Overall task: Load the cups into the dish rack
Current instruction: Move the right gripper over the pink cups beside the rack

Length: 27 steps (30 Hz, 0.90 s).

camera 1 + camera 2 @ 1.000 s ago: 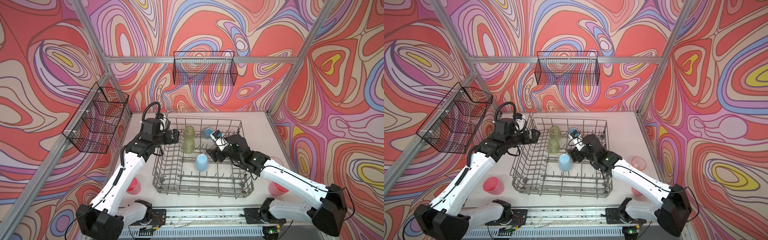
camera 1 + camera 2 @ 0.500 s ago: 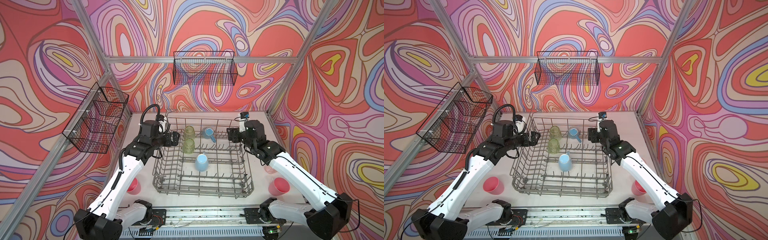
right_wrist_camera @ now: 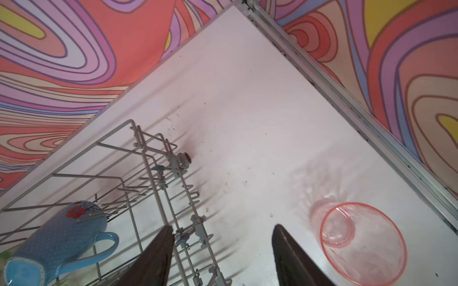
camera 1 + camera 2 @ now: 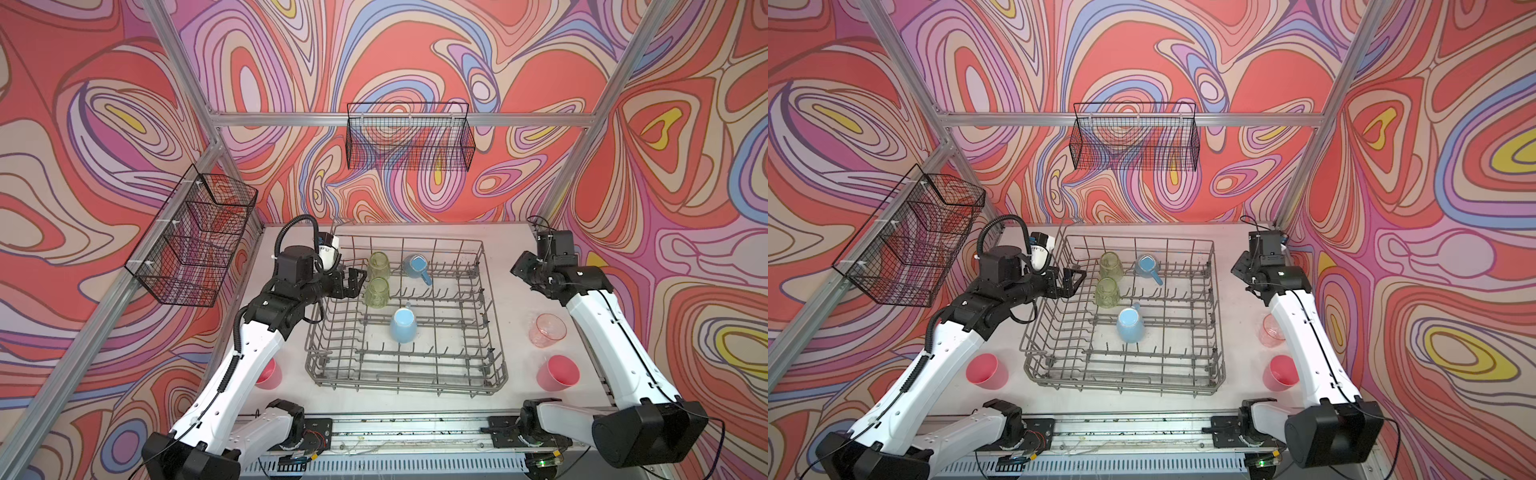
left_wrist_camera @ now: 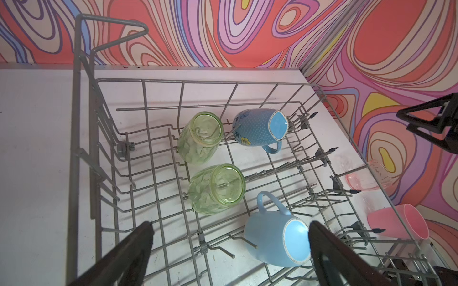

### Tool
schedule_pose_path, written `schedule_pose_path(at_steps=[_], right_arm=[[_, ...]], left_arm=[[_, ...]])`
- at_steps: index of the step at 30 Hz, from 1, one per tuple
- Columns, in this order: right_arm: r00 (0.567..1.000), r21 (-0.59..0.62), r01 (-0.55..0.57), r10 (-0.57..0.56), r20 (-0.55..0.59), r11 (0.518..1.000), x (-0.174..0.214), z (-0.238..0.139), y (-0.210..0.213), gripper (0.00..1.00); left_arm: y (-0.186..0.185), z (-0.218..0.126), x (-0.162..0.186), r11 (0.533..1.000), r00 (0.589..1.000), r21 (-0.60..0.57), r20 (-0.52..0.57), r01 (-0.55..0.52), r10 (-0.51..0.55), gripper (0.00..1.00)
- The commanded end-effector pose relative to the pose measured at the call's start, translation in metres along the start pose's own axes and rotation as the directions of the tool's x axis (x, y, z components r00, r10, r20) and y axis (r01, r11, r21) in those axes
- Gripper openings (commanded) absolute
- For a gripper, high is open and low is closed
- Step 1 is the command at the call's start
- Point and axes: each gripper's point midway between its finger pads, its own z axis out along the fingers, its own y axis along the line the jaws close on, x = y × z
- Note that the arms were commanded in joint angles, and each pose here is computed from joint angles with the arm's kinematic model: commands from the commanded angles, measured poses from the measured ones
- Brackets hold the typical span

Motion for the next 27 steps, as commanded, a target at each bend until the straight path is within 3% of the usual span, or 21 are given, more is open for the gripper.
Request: schedule_pose_path(at_steps=[1, 14, 27], right_arm=[[0.991, 0.087, -0.066, 0.075, -0.106, 0.994, 0.017, -0.001, -0.026, 0.64], [0.960, 0.197, -0.127, 0.171, -0.224, 0.972, 0.050, 0.038, -0.073, 0.54], [0.943, 0.256, -0.144, 0.211, -0.256, 0.956, 0.072, 0.062, -0.103, 0.46]], left_arm=[[-0.011, -0.005, -0.008, 0.998, 0.999, 0.055, 0.040, -0.036, 0.034, 1.00], [-0.027, -0.009, -0.006, 0.987, 0.997, 0.144, 0.057, -0.068, 0.061, 1.00], [-0.027, -0.009, -0.005, 0.988, 0.995, 0.133, 0.061, -0.082, 0.075, 1.00]])
